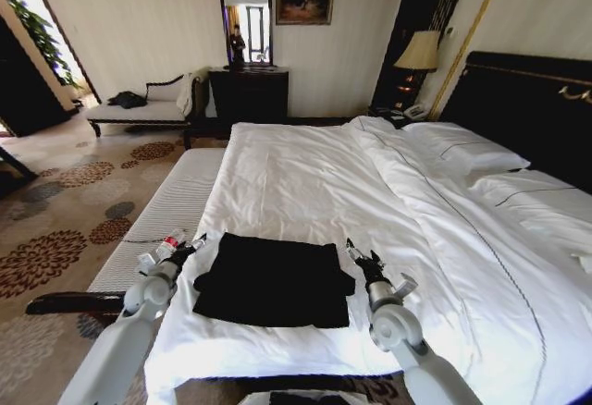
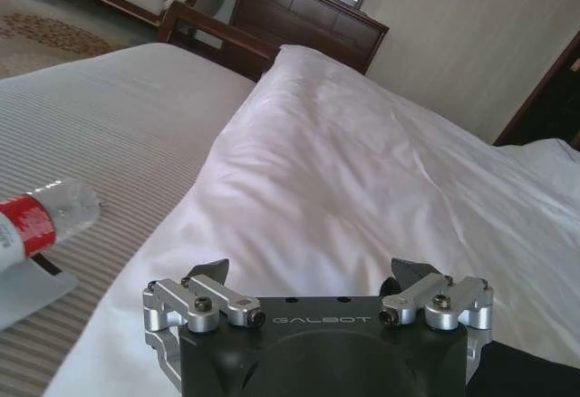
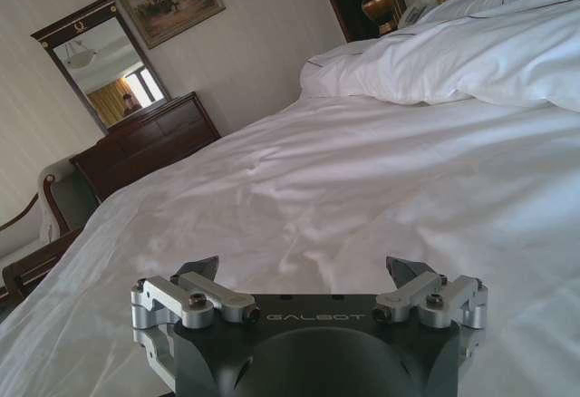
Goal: Fold the clothes on the bed.
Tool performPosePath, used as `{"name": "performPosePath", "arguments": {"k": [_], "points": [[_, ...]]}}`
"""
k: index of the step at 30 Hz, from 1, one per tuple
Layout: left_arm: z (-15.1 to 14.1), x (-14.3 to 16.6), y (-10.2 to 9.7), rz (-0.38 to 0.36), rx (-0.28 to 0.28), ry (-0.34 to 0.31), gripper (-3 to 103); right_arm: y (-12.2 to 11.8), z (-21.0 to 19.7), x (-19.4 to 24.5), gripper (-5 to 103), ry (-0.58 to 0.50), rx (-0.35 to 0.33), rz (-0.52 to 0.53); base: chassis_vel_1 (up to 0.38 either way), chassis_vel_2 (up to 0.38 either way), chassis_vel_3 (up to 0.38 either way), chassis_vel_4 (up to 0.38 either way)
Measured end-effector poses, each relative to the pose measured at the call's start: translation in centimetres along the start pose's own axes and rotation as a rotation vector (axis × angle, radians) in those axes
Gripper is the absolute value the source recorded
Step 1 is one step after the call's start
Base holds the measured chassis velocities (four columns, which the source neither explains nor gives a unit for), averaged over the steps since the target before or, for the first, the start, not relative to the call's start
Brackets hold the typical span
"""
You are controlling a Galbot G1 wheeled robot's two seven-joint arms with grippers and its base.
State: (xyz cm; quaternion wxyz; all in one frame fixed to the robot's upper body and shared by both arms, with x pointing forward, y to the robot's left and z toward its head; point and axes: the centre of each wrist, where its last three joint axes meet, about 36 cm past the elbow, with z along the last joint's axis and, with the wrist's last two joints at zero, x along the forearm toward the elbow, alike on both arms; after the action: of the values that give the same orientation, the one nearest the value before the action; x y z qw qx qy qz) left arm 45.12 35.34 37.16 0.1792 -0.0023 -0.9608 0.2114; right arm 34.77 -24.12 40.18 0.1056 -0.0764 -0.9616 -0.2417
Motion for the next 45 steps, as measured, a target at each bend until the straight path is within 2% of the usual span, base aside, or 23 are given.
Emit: {"name": "performPosePath", "arguments": {"k": [7, 13, 14, 16, 17, 19, 22, 25, 28, 29, 32, 34, 37, 40, 42, 45], "points": [[1.5, -2.7, -2.3, 0.055, 0.028, 0.004, 100, 0.3, 0.8, -0.3, 100, 0.015, -0.022, 0.013, 0.000, 0.000, 0.000, 0.000], [3.2, -4.5, -3.4, 0.059, 0.036, 0.020, 100, 0.4, 1.1, -0.3, 100, 0.021, -0.032, 0.022, 0.000, 0.000, 0.000, 0.000], [3.5, -4.6, -3.5, 0.060, 0.037, 0.023, 102, 0.4, 1.1, -0.3, 100, 0.021, -0.033, 0.024, 0.000, 0.000, 0.000, 0.000], [4.0, -5.0, -3.8, 0.061, 0.040, 0.026, 95, 0.3, 1.1, -0.3, 100, 0.019, -0.033, 0.027, 0.000, 0.000, 0.000, 0.000], [4.0, -5.0, -3.8, 0.061, 0.040, 0.026, 95, 0.3, 1.1, -0.3, 100, 0.019, -0.033, 0.027, 0.000, 0.000, 0.000, 0.000], [4.4, -5.6, -4.1, 0.058, 0.050, 0.027, 84, 0.1, 1.0, -0.4, 100, 0.018, -0.033, 0.033, 0.000, 0.000, 0.000, 0.000], [4.6, -5.9, -4.2, 0.056, 0.056, 0.025, 80, 0.1, 1.0, -0.5, 100, 0.018, -0.034, 0.036, 0.000, 0.000, 0.000, 0.000], [4.6, -6.1, -4.1, 0.058, 0.061, 0.021, 63, -0.2, 1.1, -0.7, 100, 0.021, -0.033, 0.045, 0.000, 0.000, 0.000, 0.000], [4.5, -6.3, -4.0, 0.058, 0.061, 0.020, 58, -0.3, 1.3, -1.2, 100, 0.022, -0.032, 0.054, 0.000, 0.000, 0.000, 0.000], [4.5, -6.4, -4.0, 0.058, 0.062, 0.020, 52, -0.4, 1.3, -1.4, 100, 0.023, -0.033, 0.058, 0.000, 0.000, 0.000, 0.000], [4.7, -6.6, -4.2, 0.062, 0.070, 0.020, 36, -0.8, 1.2, -3.0, 100, 0.030, -0.048, 0.070, 0.000, 0.000, 0.000, 0.000], [4.8, -6.7, -4.3, 0.064, 0.073, 0.020, 36, -1.0, 1.0, -3.7, 100, 0.034, -0.054, 0.074, 0.000, 0.000, 0.000, 0.000], [5.0, -6.8, -4.5, 0.065, 0.081, 0.020, 20, -1.4, 0.1, -5.8, 100, 0.046, -0.076, 0.070, 0.000, 0.000, 0.000, 0.000], [4.9, -6.8, -4.4, 0.064, 0.082, 0.017, 15, -1.5, -0.7, -7.3, 100, 0.057, -0.091, 0.059, 0.000, 0.000, 0.000, 0.000], [4.7, -6.8, -4.1, 0.061, 0.081, 0.015, 4, -1.8, -1.0, -8.6, 100, 0.069, -0.095, 0.052, 0.000, 0.000, 0.000, 0.000], [4.1, -6.6, -3.4, 0.050, 0.085, -0.002, 1, -2.4, -1.0, -10.1, 100, 0.117, -0.113, 0.021, 0.000, 0.000, 0.000, 0.000]]}}
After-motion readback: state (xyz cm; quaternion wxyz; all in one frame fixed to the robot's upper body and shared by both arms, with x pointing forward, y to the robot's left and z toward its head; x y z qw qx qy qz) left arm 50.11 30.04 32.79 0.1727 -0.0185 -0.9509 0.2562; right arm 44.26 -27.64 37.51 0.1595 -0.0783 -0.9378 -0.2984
